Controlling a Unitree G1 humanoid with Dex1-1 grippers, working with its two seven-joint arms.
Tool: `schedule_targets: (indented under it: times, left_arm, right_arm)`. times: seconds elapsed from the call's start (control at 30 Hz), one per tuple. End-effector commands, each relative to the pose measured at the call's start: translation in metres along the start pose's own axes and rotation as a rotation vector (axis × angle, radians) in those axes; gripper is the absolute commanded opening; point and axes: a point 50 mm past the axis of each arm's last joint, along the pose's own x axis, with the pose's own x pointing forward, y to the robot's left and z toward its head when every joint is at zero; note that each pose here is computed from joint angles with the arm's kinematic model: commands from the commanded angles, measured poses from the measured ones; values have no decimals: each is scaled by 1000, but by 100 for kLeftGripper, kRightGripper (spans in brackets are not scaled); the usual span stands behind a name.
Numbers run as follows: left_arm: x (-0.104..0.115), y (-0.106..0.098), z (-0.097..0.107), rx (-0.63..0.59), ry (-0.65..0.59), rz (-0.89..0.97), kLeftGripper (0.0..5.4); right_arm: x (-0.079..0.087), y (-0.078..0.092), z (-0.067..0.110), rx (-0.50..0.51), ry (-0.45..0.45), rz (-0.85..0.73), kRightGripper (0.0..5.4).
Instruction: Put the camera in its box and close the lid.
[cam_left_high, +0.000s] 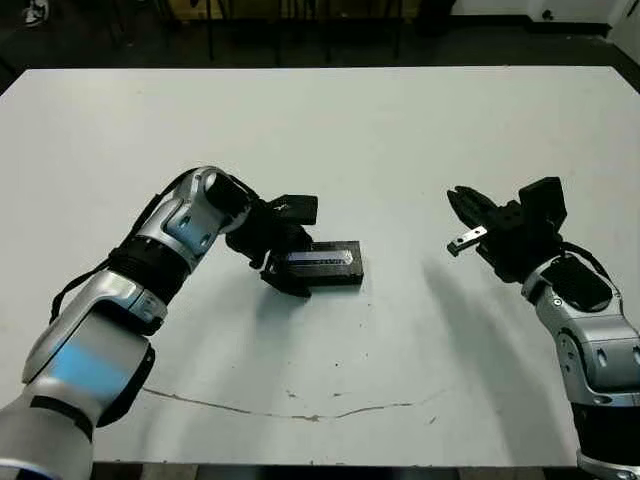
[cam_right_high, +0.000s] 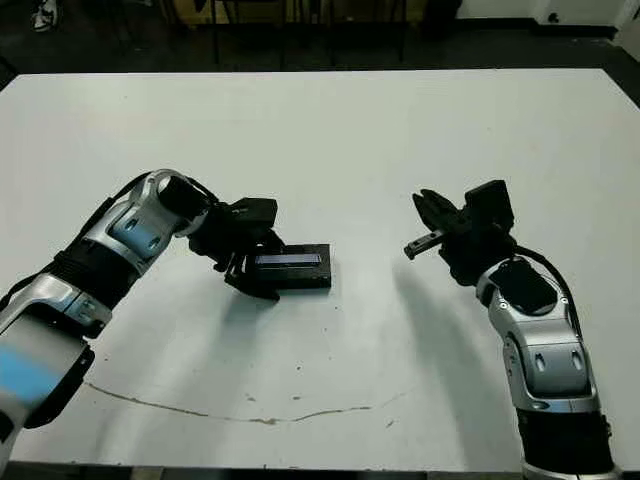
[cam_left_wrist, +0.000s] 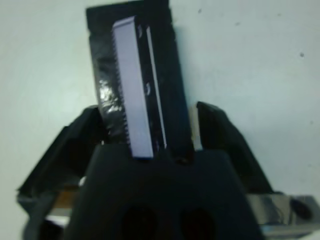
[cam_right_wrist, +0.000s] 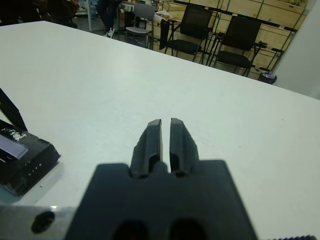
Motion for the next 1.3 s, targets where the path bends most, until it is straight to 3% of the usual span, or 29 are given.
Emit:
schedule_targets:
  times: [0.03, 0.1, 0.47, 0.7, 0.87, 0.97, 1.1, 1.3]
  left_arm:
    - [7, -19, -35, -82, 51, -24, 504]
    - [3, -22, -43, -85, 40, -11, 538]
    - [-39, -47, -87, -194, -7, 131, 539]
    - [-81, -62, -94, -284, -49, 274, 539]
    - [-107, -62, -79, -292, -75, 446, 539]
    - [-110, -60, -63, -284, -162, 672, 539]
    - [-95, -57, -35, -343, -408, 1006, 511]
    - [-66, -51, 5, -429, -655, 1249, 401]
  right_arm:
    - [-2, 0, -5, -3, 37, -2, 0]
    - [-2, 0, -5, -9, 40, -1, 0]
    - [-1, -1, -6, 6, 38, -1, 0]
    - [0, 0, -6, 7, 26, 11, 0]
    - [0, 0, -5, -8, 26, 16, 0]
    - [0, 0, -5, -9, 18, 16, 0]
    - [1, 1, -6, -2, 16, 13, 0]
    - [2, 2, -6, 13, 14, -1, 0]
